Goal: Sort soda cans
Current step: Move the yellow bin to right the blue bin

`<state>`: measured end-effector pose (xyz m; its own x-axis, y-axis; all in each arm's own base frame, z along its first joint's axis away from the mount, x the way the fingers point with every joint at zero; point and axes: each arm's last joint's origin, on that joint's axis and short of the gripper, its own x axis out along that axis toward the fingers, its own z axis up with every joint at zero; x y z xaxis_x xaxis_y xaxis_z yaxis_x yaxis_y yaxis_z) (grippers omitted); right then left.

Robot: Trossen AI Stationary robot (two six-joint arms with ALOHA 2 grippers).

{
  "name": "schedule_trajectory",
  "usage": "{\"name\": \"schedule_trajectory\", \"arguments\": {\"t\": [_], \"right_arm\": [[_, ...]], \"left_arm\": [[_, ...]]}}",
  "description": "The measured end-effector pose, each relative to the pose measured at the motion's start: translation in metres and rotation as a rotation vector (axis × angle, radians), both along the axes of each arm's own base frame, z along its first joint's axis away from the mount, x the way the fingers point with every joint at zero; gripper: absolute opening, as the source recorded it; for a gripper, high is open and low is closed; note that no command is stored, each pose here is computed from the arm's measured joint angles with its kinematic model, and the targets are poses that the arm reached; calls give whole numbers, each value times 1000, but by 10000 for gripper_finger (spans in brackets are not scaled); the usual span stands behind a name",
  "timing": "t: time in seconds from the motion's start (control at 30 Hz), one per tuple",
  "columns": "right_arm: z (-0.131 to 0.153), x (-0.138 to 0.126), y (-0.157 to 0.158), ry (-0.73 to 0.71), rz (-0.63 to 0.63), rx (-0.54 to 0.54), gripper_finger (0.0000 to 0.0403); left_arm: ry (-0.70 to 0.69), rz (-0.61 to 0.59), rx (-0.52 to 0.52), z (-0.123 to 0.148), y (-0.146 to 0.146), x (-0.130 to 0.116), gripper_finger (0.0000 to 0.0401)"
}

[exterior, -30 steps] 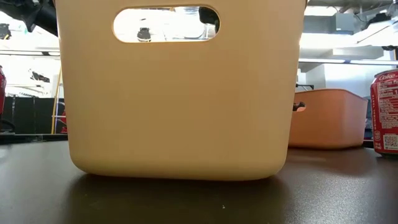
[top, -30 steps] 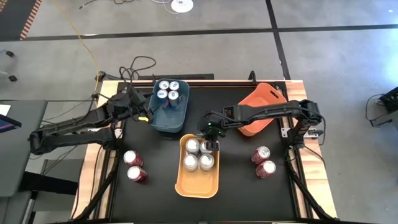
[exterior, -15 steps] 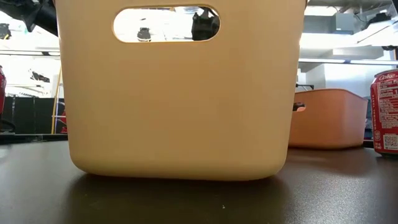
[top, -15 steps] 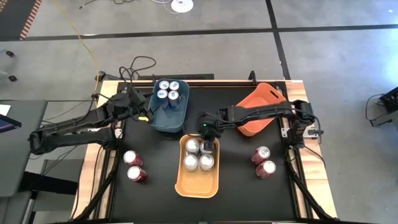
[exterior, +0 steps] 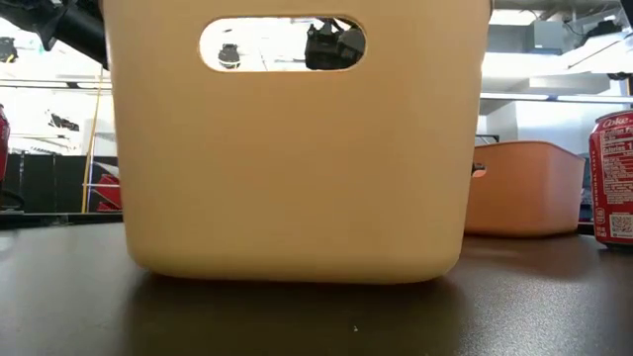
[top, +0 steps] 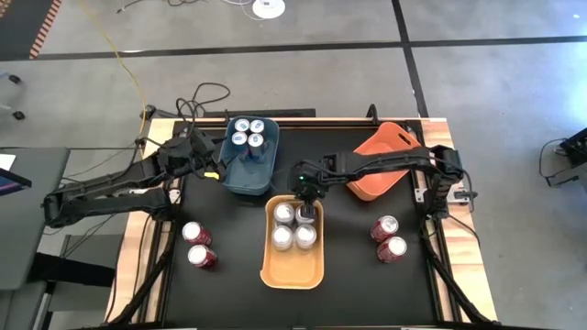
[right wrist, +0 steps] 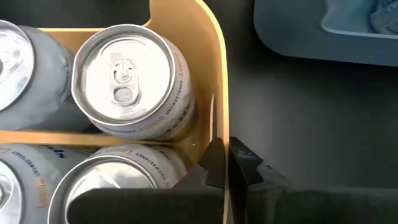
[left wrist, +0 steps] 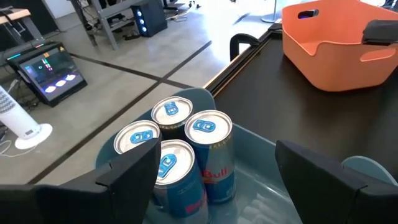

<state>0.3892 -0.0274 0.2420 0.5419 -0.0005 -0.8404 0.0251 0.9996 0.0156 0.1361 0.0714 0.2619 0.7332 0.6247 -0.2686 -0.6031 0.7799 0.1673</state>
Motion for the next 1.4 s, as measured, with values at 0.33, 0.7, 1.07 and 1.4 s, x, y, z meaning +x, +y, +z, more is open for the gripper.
{"name": "schedule_trajectory", "arguments": {"t": [0.33, 0.7, 1.07, 1.4], "right_arm": [[1, -1, -27, -15, -38, -34, 18], [1, -10, -72, -16, -77, -96, 18], [3, -20, -114, -32, -103, -162, 18], [12, -33, -158, -77, -109, -269, 18]], "left_arm": [[0, 0, 0, 0, 0, 0, 313], [1, 0, 0, 0, 0, 0, 313], [2, 1, 0, 0, 0, 0, 313], [1, 1, 1, 0, 0, 0, 313]]}}
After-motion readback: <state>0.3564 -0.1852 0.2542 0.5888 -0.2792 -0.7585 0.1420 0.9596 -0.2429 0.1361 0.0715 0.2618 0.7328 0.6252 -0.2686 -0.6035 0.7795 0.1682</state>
